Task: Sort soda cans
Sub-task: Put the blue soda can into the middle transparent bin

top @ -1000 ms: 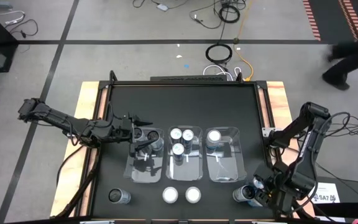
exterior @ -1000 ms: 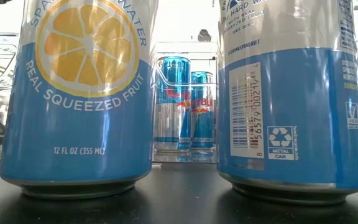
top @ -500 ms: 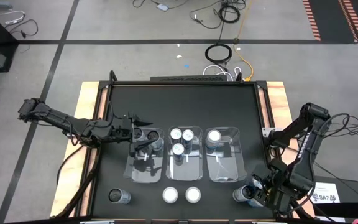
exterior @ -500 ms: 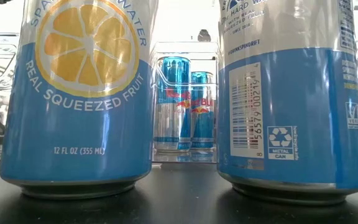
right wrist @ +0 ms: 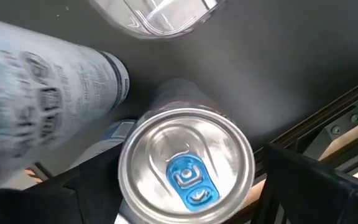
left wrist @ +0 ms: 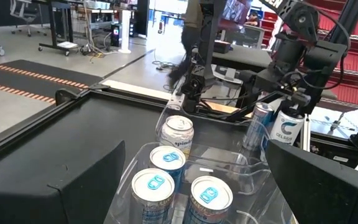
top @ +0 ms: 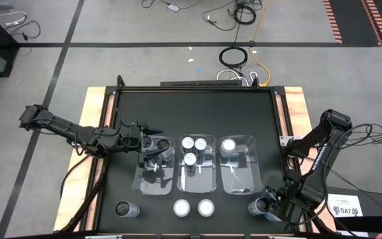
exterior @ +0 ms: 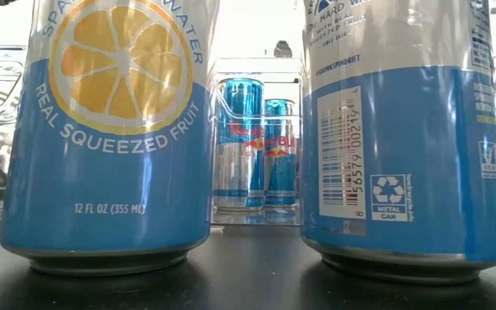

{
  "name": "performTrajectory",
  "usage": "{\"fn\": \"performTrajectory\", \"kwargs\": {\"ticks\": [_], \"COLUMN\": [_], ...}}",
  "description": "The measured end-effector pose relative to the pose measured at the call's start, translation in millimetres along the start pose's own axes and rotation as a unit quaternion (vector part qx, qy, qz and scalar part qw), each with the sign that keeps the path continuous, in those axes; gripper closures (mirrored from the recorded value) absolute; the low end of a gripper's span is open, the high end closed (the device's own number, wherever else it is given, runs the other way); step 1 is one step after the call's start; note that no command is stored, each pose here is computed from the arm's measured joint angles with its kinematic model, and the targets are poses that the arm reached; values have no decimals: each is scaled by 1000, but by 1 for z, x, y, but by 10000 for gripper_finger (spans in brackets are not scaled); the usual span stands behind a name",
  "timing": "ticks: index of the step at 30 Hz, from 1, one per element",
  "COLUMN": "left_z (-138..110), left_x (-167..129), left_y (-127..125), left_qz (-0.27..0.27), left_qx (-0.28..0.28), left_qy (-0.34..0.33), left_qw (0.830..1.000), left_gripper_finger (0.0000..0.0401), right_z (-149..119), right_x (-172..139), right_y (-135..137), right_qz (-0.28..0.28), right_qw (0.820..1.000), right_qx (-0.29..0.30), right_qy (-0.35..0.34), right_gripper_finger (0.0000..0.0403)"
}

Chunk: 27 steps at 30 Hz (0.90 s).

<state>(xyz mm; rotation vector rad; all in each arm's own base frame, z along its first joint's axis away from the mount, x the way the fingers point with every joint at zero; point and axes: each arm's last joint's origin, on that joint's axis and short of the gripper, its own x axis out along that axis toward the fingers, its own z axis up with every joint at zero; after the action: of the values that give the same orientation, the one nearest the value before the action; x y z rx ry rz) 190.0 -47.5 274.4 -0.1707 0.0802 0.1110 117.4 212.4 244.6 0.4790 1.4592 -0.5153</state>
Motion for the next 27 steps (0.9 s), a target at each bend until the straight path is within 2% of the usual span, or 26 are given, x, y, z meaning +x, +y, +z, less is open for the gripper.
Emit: {"fn": "performTrajectory", "kwargs": {"ticks": [10, 22, 27], "left_z": [0, 0, 0], "left_x": [0, 0, 0], "left_y": [0, 0, 0], "left_qz": [0, 0, 0], "left_qx": [0, 0, 0], "left_qy": [0, 0, 0], "left_qw": [1000, 1000, 1000], "left_gripper_finger": [4, 4, 4], "right_z": [1, 1, 1], "right_x": [5, 5, 5], "right_y": [-1, -1, -1], "right_qz": [-1, -1, -2], "right_qw": [1000, 1000, 1000], "right_qx": [3, 15, 16], "right_qy": [-22, -24, -15], "right_gripper_finger": [82, 177, 176]}}
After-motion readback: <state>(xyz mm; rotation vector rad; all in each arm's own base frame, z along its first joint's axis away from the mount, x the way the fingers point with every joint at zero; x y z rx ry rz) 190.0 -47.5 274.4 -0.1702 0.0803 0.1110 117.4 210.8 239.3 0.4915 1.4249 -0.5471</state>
